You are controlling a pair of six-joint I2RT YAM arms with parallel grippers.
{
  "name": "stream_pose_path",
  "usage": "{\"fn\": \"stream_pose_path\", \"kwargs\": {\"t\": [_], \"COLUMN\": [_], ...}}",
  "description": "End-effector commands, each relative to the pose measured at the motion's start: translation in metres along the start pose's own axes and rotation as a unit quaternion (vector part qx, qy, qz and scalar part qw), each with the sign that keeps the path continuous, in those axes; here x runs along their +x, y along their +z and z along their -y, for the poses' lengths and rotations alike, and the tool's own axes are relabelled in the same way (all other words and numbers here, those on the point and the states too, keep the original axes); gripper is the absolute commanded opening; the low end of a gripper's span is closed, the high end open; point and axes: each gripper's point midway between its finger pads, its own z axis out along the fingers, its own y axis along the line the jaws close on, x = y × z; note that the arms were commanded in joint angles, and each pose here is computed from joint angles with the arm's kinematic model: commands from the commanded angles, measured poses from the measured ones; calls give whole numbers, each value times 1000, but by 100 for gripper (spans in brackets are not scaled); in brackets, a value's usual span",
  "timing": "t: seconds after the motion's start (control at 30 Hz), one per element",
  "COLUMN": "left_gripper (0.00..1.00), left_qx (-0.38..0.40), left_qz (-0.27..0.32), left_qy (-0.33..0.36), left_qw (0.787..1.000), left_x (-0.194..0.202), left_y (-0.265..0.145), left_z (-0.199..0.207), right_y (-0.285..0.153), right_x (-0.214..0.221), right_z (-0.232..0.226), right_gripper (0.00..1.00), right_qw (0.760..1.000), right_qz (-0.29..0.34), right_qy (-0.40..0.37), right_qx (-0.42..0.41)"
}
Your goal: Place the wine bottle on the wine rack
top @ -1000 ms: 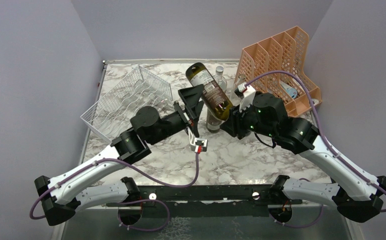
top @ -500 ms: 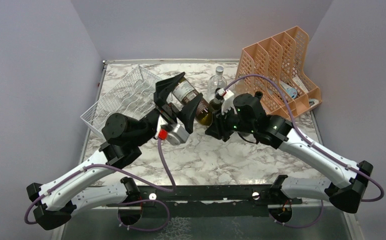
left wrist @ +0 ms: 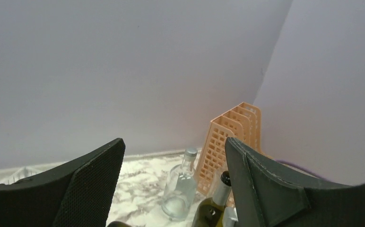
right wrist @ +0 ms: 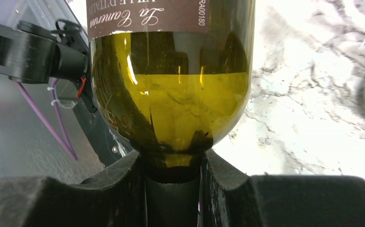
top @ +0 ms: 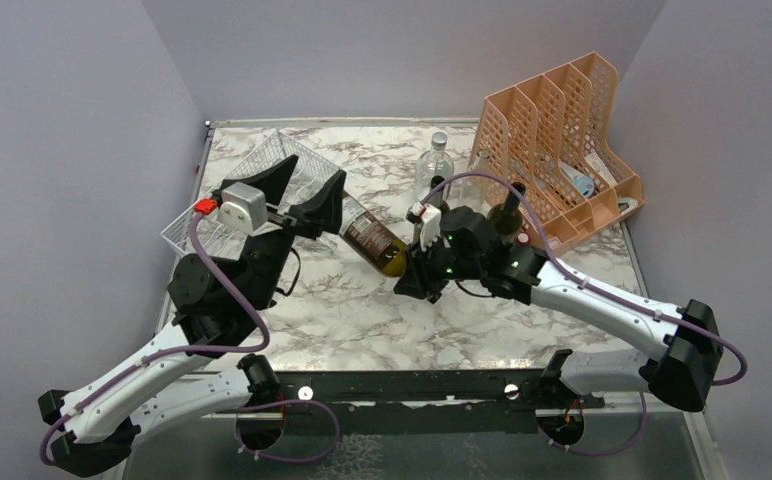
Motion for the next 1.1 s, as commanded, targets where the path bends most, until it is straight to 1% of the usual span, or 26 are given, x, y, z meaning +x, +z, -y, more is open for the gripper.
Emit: {"fn": "stream_pose_path", "kwargs": {"t": [0.0, 0.17, 0.37, 0.63, 1.07], "left_gripper": [84, 86, 87, 88, 88], "left_qx": [-75, -97, -107, -106, -93], "left_qz": [-72, -103, -97, -100, -108], "left_qy": [-43, -27, -24, -7, 0], "left_qw": [994, 990, 989, 989, 990], "left_x": [37, 48, 48, 49, 52], "left_y": [-15, -27, -37, -37, -39], "left_z": [-23, -35, -44, -46, -43], "right_y": [30, 65, 103, 137, 162], "right_x": [-20, 5, 24, 21, 17], "right_z": [-24, -35, -50, -63, -69], "right_gripper": [1, 1, 1, 1, 1], "right_qw": [998, 999, 998, 998, 999], "right_qz": [45, 4, -33, -26, -16], "right_qy": [-25, -36, -47, -20, -7], "right_qx": [-33, -33, -34, -49, -48]}}
